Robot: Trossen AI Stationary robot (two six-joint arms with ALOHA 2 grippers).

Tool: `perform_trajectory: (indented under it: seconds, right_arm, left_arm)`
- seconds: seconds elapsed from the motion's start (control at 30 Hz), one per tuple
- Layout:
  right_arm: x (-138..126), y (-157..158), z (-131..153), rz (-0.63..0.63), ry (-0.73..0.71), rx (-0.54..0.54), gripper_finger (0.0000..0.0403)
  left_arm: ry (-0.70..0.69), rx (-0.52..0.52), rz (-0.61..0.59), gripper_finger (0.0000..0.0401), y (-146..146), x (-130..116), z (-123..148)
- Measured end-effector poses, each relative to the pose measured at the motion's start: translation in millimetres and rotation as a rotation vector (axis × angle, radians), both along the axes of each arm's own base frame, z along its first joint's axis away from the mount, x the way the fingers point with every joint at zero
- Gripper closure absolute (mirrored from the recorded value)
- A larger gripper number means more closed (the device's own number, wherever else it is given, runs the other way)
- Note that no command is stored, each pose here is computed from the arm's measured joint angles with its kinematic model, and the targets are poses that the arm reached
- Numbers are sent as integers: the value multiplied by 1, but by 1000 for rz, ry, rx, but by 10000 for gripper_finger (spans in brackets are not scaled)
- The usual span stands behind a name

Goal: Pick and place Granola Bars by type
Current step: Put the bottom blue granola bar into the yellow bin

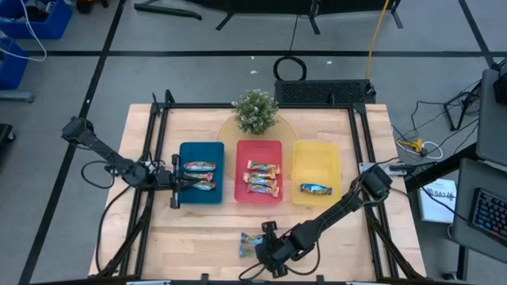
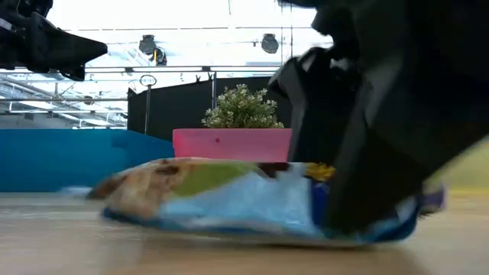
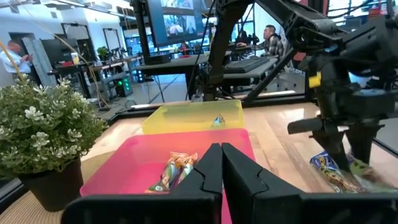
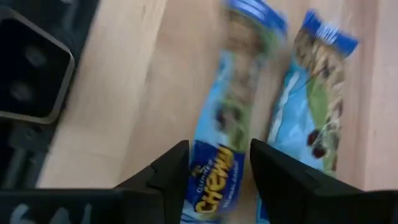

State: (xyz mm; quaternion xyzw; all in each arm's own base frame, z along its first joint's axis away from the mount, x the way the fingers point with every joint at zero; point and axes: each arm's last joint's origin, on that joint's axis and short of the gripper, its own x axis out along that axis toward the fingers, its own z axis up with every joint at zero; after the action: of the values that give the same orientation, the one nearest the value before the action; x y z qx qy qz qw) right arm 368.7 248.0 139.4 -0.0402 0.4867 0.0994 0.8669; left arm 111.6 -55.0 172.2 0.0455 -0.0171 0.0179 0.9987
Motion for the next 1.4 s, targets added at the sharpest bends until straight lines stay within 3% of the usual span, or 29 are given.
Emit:
perform_trajectory:
  seconds: [0.3, 0.67, 0.93, 1.03, 1.23, 1.4]
  right_arm:
    - [-3, -2, -8, 51, 17, -45, 266]
    - [-1, -1, 7, 107, -54, -40, 354]
    - [-11, -8, 73, 109, -200, 23, 351]
    - [-22, -18, 106, 68, -264, -12, 354]
    - [-65, -57, 168, -110, -287, -154, 359]
    - [-106, -104, 191, -302, -166, -344, 354]
  left_arm:
    - [5, -13, 0, 345, 0, 0, -1]
    - [16, -44, -3, 362, 0, 0, -2]
    - [23, -43, -3, 364, 0, 0, -3]
    - [23, -37, -2, 364, 0, 0, -3]
    - [26, -30, -1, 364, 0, 0, -3]
    - [26, -29, -1, 364, 0, 0, -3]
